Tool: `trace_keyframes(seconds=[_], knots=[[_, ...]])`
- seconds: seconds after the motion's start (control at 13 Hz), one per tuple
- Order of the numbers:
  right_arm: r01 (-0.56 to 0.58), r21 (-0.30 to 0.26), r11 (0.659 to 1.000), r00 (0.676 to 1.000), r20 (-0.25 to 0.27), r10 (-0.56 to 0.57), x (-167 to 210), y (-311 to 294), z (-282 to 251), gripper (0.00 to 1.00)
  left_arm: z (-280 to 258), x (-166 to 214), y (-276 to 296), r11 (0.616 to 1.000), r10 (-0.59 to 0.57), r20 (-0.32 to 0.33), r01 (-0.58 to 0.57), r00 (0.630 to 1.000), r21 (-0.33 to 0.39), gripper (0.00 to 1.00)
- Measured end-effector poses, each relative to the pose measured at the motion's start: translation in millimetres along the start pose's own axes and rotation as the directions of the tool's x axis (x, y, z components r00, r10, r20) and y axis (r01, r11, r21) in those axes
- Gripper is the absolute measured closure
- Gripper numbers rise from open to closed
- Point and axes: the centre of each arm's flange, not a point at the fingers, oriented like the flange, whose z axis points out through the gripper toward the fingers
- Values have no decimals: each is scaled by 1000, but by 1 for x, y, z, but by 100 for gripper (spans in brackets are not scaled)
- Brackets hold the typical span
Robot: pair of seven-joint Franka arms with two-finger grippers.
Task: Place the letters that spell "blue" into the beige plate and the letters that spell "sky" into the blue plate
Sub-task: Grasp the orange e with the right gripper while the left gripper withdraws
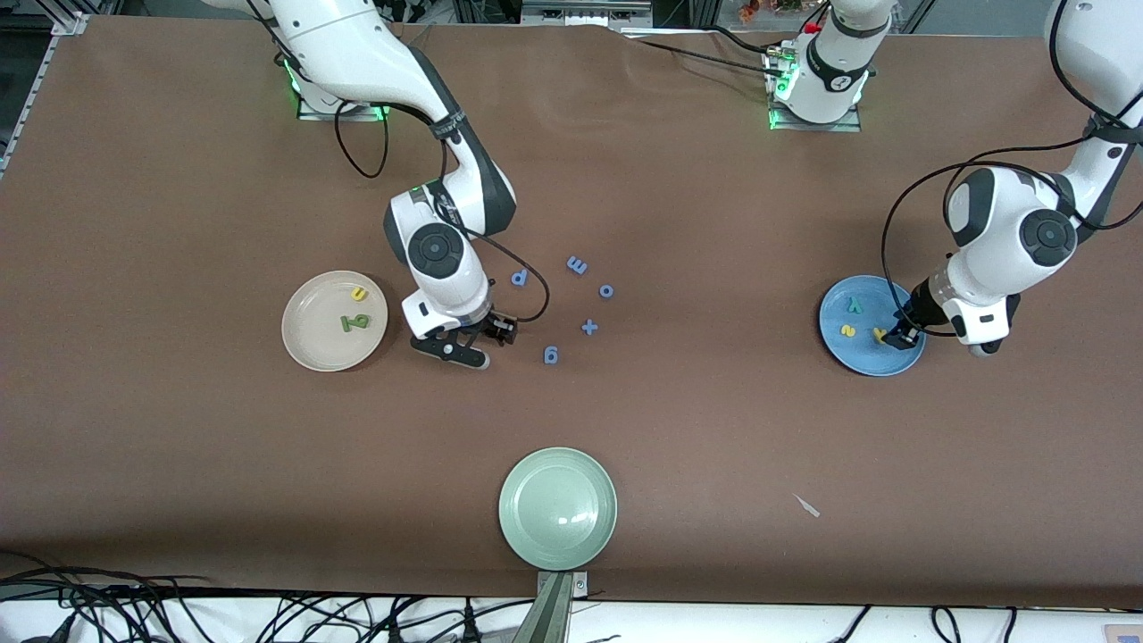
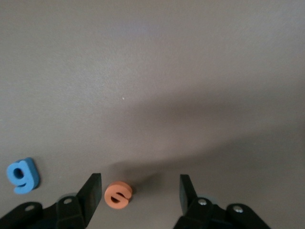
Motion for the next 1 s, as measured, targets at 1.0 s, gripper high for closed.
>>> trace_keyframes(seconds=[1.0], knots=[[7, 18, 1000, 1000, -3, -7, -25, -20, 22, 60, -145, 12, 55, 981, 160, -71, -150, 985, 126, 6]])
